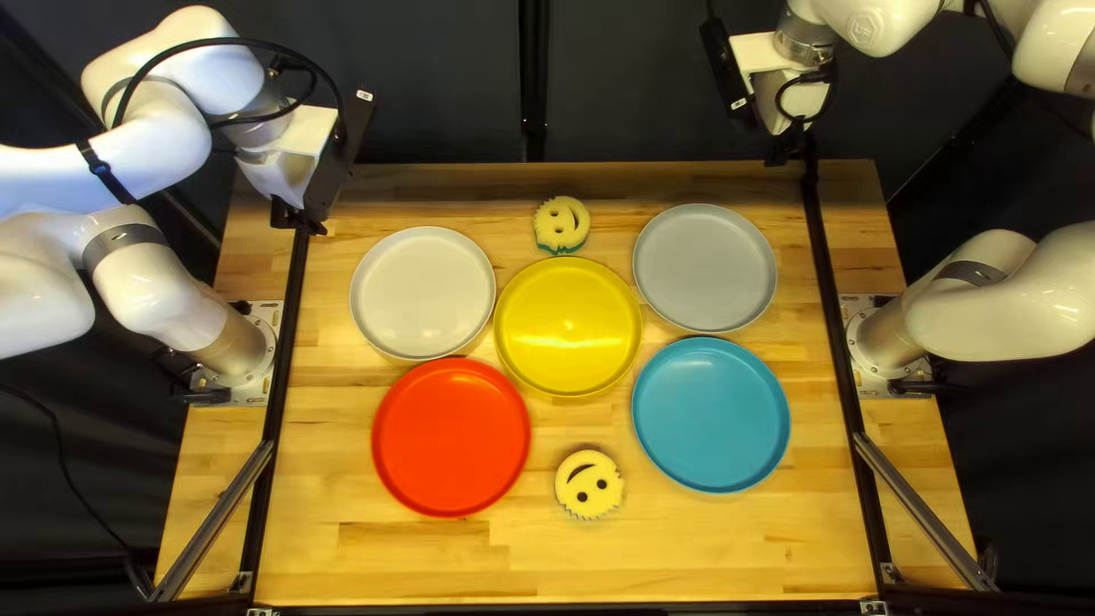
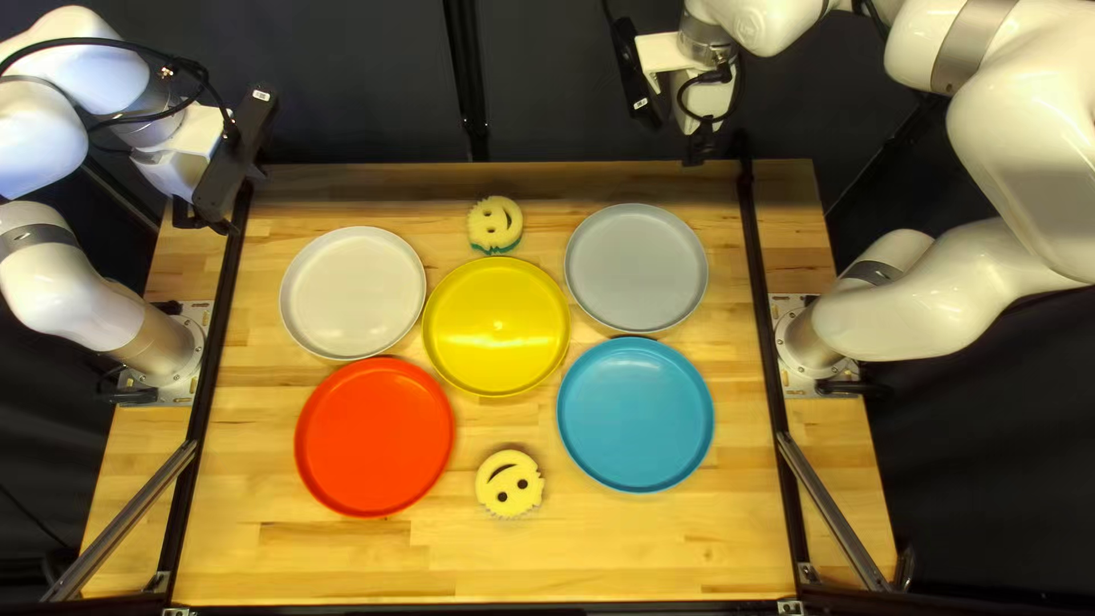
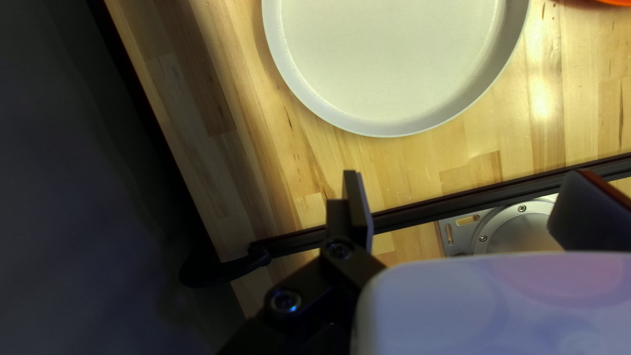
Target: Pick up sponge and scrub the plate
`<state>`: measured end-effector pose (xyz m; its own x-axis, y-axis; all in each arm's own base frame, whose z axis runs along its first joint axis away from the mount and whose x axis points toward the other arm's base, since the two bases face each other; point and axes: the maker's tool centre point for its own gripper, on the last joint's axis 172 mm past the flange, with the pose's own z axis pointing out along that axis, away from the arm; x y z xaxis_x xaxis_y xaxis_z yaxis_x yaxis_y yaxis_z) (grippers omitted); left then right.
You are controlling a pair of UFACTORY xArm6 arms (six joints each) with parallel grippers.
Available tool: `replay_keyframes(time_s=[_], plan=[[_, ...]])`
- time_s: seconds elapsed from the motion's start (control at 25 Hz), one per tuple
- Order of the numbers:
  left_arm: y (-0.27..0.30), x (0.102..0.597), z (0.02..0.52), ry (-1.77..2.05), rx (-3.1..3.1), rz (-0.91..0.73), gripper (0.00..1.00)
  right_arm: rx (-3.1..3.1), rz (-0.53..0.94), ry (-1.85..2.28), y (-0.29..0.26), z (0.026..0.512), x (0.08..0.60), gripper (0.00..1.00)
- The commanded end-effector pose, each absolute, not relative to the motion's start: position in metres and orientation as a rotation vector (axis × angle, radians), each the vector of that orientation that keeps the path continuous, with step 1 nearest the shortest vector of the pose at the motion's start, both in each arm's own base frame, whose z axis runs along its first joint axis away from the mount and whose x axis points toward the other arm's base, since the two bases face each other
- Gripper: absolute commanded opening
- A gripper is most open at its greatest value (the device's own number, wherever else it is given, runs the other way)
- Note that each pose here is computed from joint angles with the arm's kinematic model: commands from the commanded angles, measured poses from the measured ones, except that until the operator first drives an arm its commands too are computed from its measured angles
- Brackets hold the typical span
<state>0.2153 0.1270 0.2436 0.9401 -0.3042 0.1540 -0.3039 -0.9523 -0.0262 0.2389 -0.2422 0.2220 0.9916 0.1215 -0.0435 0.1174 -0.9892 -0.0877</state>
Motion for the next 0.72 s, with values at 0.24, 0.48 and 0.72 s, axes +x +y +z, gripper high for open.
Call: replay_keyframes(time_s=[0.24, 0.48, 0.72], plan=[[0.127, 0.215, 0.244, 0.485, -3.092, -0.246, 1.00, -3.052, 0.077, -0.158, -0.244, 0.221, 0.249, 1.00], [0.127, 0.215, 0.244, 0.485, -3.092, -0.246, 1.00, -3.041, 0.025, -0.079, -0.251, 0.221, 0.295, 1.00], [0.127, 0.215, 0.244, 0.485, -3.092, -0.246, 1.00, -3.030, -0.086, 0.006, -0.258, 0.209, 0.355, 1.00]])
